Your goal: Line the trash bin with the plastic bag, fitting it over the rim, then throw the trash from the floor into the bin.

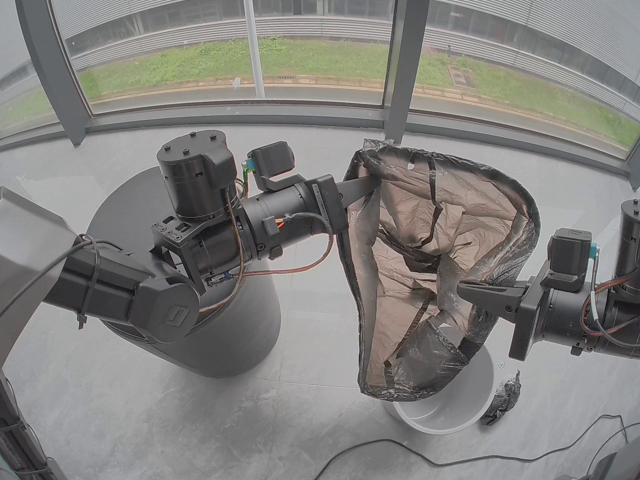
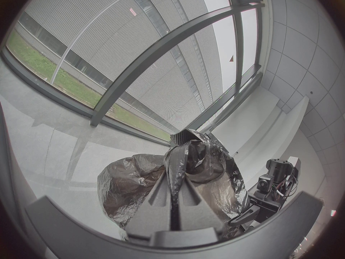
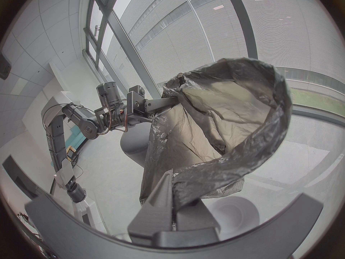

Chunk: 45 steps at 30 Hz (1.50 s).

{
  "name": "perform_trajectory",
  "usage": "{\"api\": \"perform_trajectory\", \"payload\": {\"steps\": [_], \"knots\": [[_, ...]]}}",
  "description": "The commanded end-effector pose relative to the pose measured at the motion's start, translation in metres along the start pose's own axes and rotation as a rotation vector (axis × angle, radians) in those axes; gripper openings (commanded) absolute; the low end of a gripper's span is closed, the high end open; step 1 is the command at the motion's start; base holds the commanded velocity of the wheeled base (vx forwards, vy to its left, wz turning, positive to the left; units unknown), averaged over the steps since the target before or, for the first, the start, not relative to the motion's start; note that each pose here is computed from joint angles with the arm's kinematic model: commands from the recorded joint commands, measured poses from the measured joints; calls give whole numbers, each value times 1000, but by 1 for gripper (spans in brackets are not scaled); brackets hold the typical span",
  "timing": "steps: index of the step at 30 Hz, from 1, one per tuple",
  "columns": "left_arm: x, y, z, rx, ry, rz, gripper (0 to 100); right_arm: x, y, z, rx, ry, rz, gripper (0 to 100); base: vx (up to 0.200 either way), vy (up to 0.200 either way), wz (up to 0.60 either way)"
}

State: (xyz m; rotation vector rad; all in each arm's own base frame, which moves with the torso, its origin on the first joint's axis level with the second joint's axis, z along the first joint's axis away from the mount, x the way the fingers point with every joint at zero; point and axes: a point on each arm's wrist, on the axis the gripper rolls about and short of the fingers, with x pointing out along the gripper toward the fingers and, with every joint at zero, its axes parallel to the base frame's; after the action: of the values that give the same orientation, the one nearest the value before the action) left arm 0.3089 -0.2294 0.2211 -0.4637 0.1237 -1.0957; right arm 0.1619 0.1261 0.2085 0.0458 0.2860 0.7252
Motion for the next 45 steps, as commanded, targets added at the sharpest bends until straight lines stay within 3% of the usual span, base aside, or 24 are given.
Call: {"api": "perform_trajectory", "payload": {"steps": [1,7,13,17,27,38,45], "knots": [[-8,5,-1,-8,16,5,0,-2,0,-2,0,0,0,0,0,-200,0],[-29,1,-20,-48,87,27,0,1,1,2,-2,-2,5,0,0,-200,0],[-43,2,-42,-80,136,25,0,6,9,-1,-8,20,38,0,0,0,0],[-50,4,-56,-108,189,-15,0,5,18,-8,-16,75,69,0,-200,0,0],[-52,8,-66,-126,221,-8,0,8,19,-20,-17,130,74,0,-200,0,0],[-56,25,-101,-168,270,22,0,3,12,-50,27,237,53,0,-127,0,0],[-51,54,-133,-189,264,45,0,15,-8,-61,104,300,6,0,0,0,0]]}}
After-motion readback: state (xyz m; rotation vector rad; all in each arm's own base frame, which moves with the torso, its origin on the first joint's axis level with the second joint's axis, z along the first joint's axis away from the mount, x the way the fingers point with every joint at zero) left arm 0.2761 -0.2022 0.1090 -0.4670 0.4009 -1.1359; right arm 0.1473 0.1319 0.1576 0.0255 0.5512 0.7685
